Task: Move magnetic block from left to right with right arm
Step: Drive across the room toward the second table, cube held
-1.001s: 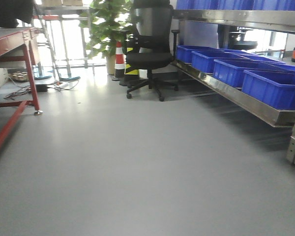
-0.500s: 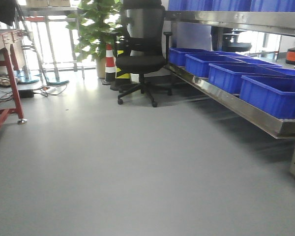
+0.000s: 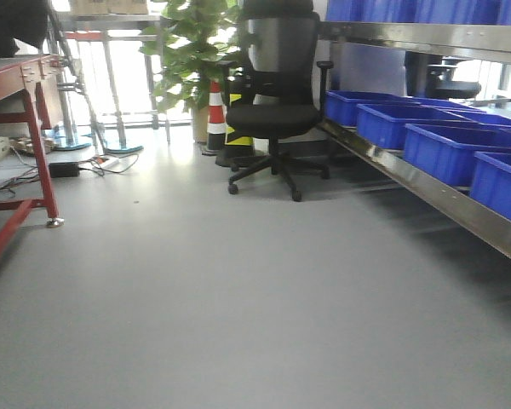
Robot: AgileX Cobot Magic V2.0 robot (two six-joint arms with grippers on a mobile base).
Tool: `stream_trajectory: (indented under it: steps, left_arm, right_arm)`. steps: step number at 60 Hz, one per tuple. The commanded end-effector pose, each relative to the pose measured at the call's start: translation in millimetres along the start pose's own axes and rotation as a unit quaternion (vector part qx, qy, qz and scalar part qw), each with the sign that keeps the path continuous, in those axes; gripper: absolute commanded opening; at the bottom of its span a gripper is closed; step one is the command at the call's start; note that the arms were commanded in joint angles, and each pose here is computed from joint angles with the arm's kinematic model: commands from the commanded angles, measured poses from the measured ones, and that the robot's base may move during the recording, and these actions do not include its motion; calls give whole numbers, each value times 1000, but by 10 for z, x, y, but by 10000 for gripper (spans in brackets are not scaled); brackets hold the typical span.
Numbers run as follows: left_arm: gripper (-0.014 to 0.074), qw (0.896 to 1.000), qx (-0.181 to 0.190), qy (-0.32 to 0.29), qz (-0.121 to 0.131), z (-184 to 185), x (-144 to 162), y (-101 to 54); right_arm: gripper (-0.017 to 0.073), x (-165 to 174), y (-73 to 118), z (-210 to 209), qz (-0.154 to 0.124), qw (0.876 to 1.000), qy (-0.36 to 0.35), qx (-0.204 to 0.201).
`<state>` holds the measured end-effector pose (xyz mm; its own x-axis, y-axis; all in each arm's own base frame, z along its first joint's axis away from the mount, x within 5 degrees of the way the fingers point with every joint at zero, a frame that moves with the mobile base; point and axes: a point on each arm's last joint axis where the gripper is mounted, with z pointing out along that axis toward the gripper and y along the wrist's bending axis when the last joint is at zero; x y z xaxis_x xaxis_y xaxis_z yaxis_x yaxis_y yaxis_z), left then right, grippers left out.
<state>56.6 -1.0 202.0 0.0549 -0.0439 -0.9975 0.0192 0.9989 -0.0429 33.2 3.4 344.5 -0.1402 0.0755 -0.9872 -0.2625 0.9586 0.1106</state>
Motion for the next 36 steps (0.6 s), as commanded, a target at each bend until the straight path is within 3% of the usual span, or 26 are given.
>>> stream_trajectory:
  steps: [1, 36]
  left_arm:
    - [-116, 999, 2, -49, -2, -14, -62, -2]
    - [-116, 999, 2, -49, -2, -14, -62, -2]
  right_arm:
    - [215, -147, 18, -11, -10, 999, -48, -4]
    - [215, -146, 19, -11, -11, 999, -48, -5]
